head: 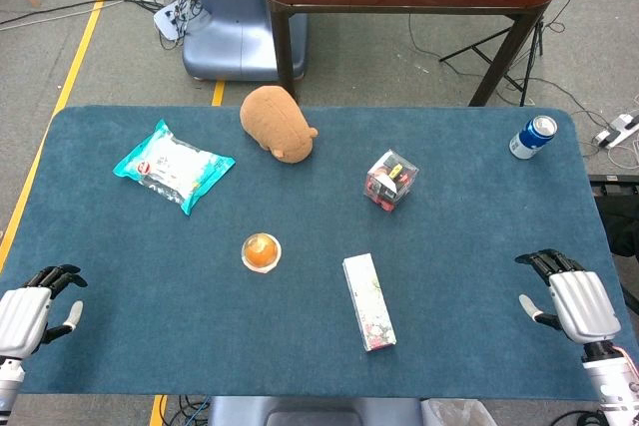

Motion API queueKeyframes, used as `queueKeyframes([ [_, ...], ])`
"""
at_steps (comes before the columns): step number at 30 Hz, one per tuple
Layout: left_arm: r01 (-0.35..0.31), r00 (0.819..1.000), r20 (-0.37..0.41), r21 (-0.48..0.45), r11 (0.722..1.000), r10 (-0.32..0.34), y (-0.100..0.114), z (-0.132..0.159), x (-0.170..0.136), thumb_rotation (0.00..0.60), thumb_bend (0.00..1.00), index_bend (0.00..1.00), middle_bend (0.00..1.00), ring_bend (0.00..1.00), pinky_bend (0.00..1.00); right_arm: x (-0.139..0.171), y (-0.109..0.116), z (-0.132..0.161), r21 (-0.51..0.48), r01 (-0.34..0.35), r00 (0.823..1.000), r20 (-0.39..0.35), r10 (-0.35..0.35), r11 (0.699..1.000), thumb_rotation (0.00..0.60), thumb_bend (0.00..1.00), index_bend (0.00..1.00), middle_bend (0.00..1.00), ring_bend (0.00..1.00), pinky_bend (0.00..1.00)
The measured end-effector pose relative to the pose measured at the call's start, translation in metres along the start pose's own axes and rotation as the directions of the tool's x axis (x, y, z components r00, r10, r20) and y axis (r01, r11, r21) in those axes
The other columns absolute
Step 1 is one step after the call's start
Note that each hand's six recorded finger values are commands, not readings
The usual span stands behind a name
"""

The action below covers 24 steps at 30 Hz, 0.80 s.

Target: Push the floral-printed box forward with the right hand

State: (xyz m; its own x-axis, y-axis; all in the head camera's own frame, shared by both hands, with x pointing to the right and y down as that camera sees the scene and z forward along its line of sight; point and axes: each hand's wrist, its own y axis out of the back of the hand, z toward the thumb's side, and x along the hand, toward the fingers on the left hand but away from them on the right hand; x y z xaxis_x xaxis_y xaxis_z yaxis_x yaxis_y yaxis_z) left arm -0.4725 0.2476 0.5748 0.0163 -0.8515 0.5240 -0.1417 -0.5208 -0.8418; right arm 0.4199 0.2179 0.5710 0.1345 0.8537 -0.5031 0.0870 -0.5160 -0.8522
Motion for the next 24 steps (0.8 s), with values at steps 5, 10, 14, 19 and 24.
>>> queueKeyframes([
  [5, -0.013, 1.0, -0.007, -0.006, 1.0, 0.013, 0.003, -0.003, -0.001, 0.6, 0.41, 0.41, 0.28, 0.23, 0.41, -0.001, -0.002, 0.005, 0.002, 0.001, 1.0, -0.013, -0.001, 1.0, 0.6, 0.28, 0.31, 0.34, 0.22, 0.39],
  [10, -0.027, 0.999, -0.027, -0.014, 1.0, 0.027, 0.008, -0.009, -0.003, 0.6, 0.41, 0.41, 0.28, 0.23, 0.41, -0.003, -0.003, 0.013, -0.012, 0.012, 0.999, -0.038, -0.013, 1.0, 0.6, 0.15, 0.31, 0.29, 0.22, 0.38],
  [14, -0.061, 0.997, -0.045, -0.025, 0.998, 0.06, 0.012, -0.014, -0.003, 0.6, 0.41, 0.41, 0.29, 0.23, 0.41, -0.001, -0.006, 0.027, -0.029, 0.024, 0.996, -0.083, -0.026, 0.999, 0.6, 0.0, 0.29, 0.18, 0.16, 0.27],
  [19, -0.064, 0.997, -0.044, -0.014, 0.998, 0.064, 0.012, -0.015, -0.005, 0.6, 0.41, 0.41, 0.29, 0.23, 0.41, 0.004, -0.012, 0.054, -0.048, 0.021, 0.985, -0.167, -0.029, 0.999, 0.6, 0.0, 0.19, 0.08, 0.06, 0.14],
  [24, -0.073, 0.996, -0.052, -0.015, 0.997, 0.072, 0.015, -0.017, -0.007, 0.6, 0.41, 0.41, 0.29, 0.23, 0.41, 0.008, -0.022, 0.085, -0.031, 0.01, 0.969, -0.246, -0.017, 0.999, 0.6, 0.0, 0.12, 0.02, 0.0, 0.07],
])
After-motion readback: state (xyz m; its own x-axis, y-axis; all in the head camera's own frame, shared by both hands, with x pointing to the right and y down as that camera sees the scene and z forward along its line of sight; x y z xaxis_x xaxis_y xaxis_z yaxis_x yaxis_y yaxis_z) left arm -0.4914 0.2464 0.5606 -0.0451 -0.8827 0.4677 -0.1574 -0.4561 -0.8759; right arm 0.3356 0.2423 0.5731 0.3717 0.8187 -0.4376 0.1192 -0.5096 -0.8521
